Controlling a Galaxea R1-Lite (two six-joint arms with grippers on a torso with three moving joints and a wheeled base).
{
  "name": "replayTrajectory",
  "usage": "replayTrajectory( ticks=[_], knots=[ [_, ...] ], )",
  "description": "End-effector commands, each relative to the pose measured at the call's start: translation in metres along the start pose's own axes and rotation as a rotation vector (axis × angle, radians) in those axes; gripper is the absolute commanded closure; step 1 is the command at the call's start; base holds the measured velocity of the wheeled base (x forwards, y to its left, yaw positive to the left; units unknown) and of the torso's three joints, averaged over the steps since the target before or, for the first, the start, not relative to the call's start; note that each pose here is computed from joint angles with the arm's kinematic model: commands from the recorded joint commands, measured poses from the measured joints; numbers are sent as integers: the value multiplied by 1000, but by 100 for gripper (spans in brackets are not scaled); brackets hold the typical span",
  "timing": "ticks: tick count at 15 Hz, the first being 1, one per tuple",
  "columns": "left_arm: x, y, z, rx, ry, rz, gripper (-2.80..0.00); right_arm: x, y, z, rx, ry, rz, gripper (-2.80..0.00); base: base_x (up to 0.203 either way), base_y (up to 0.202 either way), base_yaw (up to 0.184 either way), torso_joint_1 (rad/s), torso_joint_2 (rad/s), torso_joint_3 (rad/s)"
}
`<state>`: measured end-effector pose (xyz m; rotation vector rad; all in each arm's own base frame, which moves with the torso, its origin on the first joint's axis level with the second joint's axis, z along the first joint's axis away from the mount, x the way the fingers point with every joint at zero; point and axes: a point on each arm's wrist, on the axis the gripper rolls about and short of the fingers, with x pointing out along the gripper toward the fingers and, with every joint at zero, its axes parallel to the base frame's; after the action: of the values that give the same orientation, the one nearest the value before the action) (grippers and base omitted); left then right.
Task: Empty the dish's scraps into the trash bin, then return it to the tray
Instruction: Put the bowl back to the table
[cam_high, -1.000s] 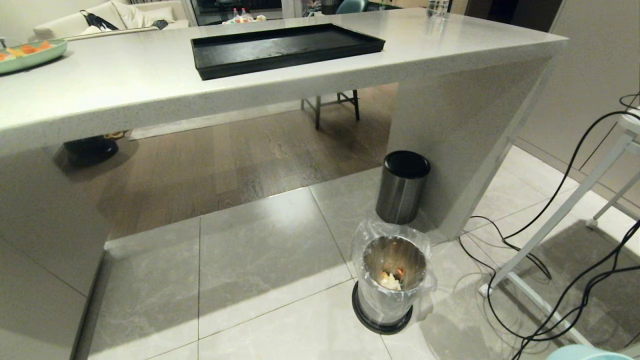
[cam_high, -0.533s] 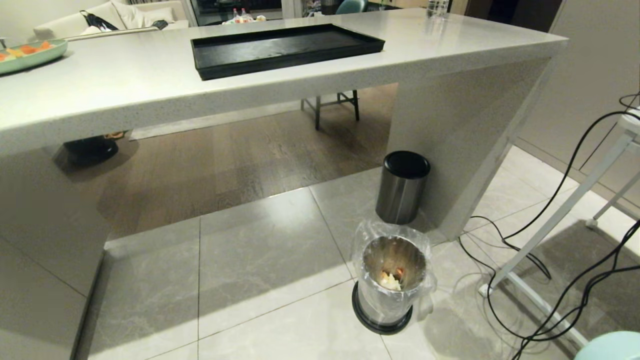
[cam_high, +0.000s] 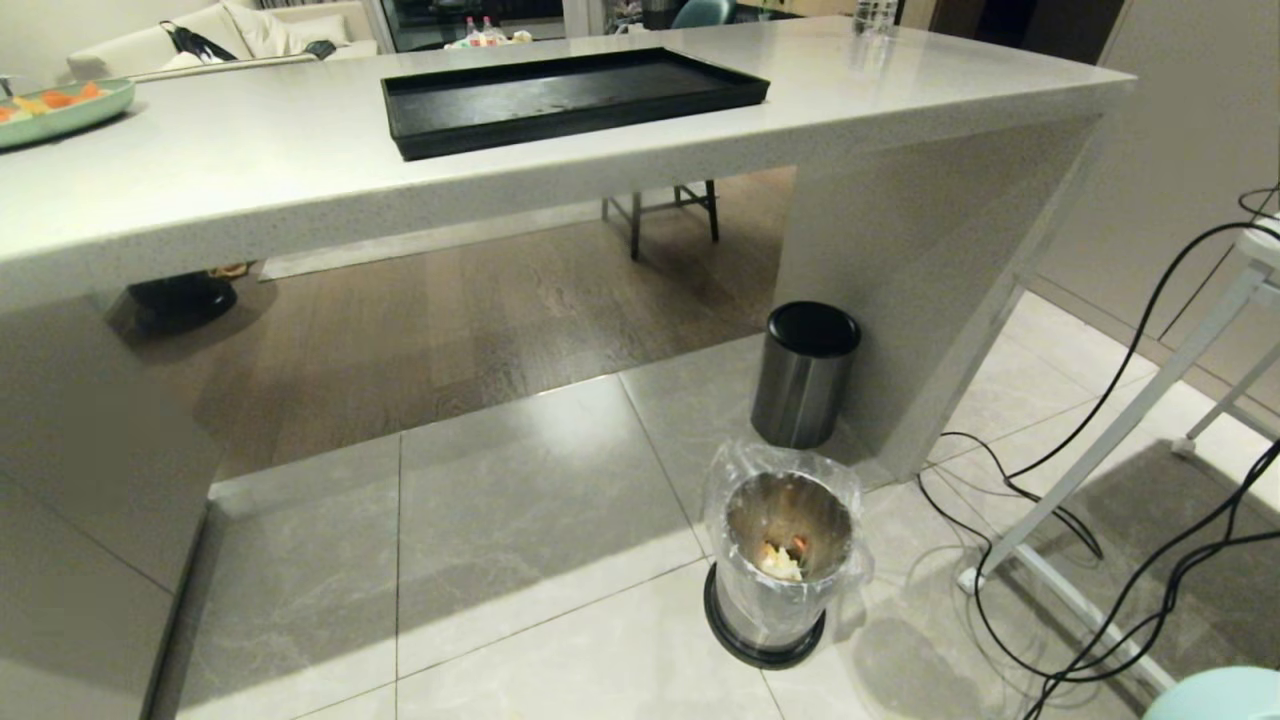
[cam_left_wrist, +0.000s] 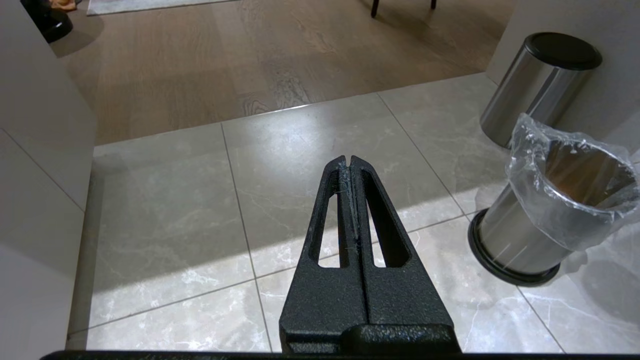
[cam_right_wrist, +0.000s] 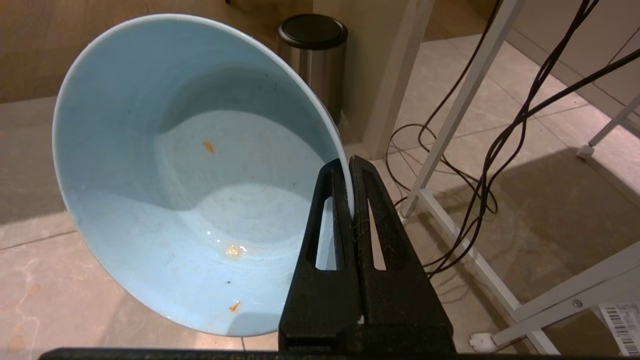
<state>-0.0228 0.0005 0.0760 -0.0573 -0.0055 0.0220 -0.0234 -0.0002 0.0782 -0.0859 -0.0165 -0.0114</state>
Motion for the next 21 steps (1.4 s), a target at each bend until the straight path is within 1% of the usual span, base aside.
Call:
replayTrajectory(
  ticks=[1,6,11,21],
  knots=[
    [0,0,0,-1,0,1,0,1,0,-2,0,6,2,0,0,0,0,0,0,0],
    [0,0,0,-1,0,1,0,1,0,-2,1,7,1,0,0,0,0,0,0,0],
    [0,0,0,-1,-1,0,0,1,0,-2,23,8,0,0,0,0,0,0,0,0],
    [0,0,0,-1,0,1,0,1,0,-2,25,6,0,0,0,0,0,0,0,0]
  ],
)
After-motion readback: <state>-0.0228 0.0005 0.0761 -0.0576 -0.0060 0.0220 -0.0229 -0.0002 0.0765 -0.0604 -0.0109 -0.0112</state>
